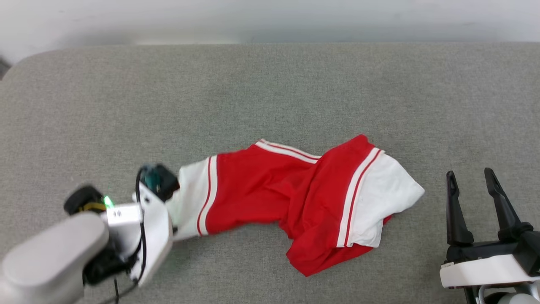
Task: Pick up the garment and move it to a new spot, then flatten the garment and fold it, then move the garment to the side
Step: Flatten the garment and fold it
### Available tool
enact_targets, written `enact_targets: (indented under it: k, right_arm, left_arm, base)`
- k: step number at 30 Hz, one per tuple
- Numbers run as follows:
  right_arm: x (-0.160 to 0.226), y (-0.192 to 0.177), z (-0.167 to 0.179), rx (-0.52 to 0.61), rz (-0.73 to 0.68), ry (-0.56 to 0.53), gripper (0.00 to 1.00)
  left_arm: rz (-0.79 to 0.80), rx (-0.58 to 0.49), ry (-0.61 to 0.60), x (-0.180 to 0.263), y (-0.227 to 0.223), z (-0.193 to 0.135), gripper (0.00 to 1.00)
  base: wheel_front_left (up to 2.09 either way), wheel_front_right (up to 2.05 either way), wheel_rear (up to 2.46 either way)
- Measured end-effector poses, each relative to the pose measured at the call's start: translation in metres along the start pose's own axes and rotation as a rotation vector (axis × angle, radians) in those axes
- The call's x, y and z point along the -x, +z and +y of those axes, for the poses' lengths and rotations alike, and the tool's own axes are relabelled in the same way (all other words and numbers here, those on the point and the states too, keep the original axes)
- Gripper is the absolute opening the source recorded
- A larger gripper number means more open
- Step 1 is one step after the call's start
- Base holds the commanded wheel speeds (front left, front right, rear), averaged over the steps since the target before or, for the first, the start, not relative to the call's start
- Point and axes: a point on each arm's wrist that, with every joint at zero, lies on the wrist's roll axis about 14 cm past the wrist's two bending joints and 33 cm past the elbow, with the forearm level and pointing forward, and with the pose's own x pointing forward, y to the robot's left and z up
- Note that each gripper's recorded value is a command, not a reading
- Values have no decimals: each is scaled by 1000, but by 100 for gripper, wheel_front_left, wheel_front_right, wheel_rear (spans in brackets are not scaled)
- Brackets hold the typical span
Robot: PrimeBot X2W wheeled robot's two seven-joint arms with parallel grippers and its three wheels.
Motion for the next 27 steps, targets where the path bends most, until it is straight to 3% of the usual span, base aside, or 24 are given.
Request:
enact_targets:
  k: [6,7,8,11,14,21,27]
  right_arm:
    - [6,-1,-3,12,10,-8,100]
    - [6,0,-3,17,8,-9,100]
    - [7,1,-4,23,5,-9,100]
    - [8,9,-6,47,-14,-13,100]
    - [7,24,-9,76,-58,-18,100]
    - [-12,85,-6,195,-239,22,100]
    - [-31,116,2,299,-323,133,100]
  left_arm:
    - [38,98,-77,-13,-43,-39,0]
    - [14,108,-66,-13,-40,-39,4]
    - [-18,121,-48,-14,-37,-36,100]
    - [-154,147,2,-12,-17,-32,100]
    - [-354,148,124,5,15,-9,100]
    - [-727,176,385,52,47,18,100]
    - [-852,232,578,78,45,30,100]
  base:
    - [0,0,0]
    - [0,0,0]
    - [0,0,0]
    - [0,0,0]
    - [0,0,0]
    - [0,0,0]
    - [0,0,0]
